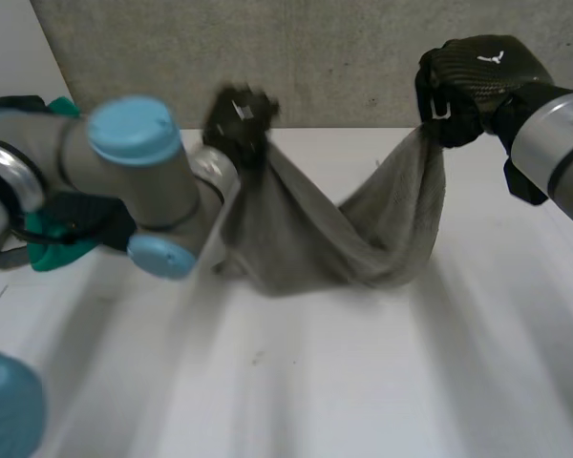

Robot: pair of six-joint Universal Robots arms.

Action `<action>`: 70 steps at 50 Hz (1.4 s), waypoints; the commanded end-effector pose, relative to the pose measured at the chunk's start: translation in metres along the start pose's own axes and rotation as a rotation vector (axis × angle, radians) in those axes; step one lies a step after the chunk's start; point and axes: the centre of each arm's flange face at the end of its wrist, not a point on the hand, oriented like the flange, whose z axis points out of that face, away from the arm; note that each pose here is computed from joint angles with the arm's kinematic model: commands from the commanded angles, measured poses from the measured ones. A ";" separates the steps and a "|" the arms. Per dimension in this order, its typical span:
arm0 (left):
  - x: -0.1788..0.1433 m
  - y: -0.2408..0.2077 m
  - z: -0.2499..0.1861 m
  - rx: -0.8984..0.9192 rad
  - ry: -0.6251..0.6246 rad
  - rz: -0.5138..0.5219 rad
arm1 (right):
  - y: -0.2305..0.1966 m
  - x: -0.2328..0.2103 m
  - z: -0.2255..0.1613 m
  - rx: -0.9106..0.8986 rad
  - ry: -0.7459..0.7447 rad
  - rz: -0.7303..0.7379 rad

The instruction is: Fold the laundry.

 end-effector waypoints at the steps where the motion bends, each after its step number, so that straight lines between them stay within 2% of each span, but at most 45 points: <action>1: -0.049 -0.079 -0.021 0.154 -0.149 -0.013 | -0.003 0.023 0.038 0.074 0.163 -0.055; 4: -0.047 -0.080 -0.040 0.111 -0.146 -0.015 | -0.002 0.026 0.044 0.081 0.189 -0.054; 7: -0.036 -0.062 -0.072 0.002 -0.117 -0.010 | 0.007 0.023 0.045 0.058 0.181 -0.040; 12: 0.000 -0.011 -0.139 -0.204 0.016 0.014 | 0.041 0.011 0.037 -0.048 0.138 0.000; 16: 0.031 0.015 -0.173 -0.280 0.151 0.017 | 0.066 -0.001 0.032 -0.094 0.079 0.009; 21: 0.047 0.019 -0.185 -0.313 0.226 0.030 | 0.082 -0.013 0.030 -0.103 0.031 0.000; 23: 0.042 0.015 -0.179 -0.303 0.197 0.031 | 0.082 -0.015 0.030 -0.097 0.028 -0.006; 28: -0.014 -0.008 -0.131 -0.216 0.003 -0.004 | 0.066 -0.021 0.024 -0.057 0.009 -0.020; 33: -0.036 -0.008 -0.105 -0.221 -0.022 -0.055 | 0.037 -0.025 0.013 0.026 -0.008 -0.027; 39: -0.020 0.019 -0.090 -0.329 0.126 -0.152 | -0.003 -0.037 -0.006 0.148 -0.093 -0.012; 43: -0.005 0.038 -0.083 -0.375 0.201 -0.178 | -0.026 -0.042 -0.020 0.219 -0.131 0.018; 50: 0.012 0.056 -0.064 -0.364 0.257 -0.195 | -0.057 -0.044 -0.043 0.307 -0.151 0.066; 56: 0.024 0.065 -0.060 -0.381 0.292 -0.187 | -0.054 -0.037 -0.038 0.298 -0.130 0.078; 60: 0.011 0.053 -0.043 -0.314 0.200 -0.134 | -0.032 -0.024 -0.018 0.235 -0.088 0.080; 61: -0.001 0.040 -0.031 -0.250 0.122 -0.101 | -0.023 -0.020 -0.010 0.212 -0.078 0.078; 64: -0.020 0.013 -0.016 -0.136 0.000 -0.073 | -0.011 -0.014 0.005 0.186 -0.051 0.066; 65: -0.034 -0.012 -0.007 -0.037 -0.069 -0.064 | -0.007 -0.008 0.014 0.184 -0.020 0.053; 70: -0.065 -0.088 0.004 0.272 -0.197 -0.047 | -0.017 0.018 0.041 0.252 0.139 0.009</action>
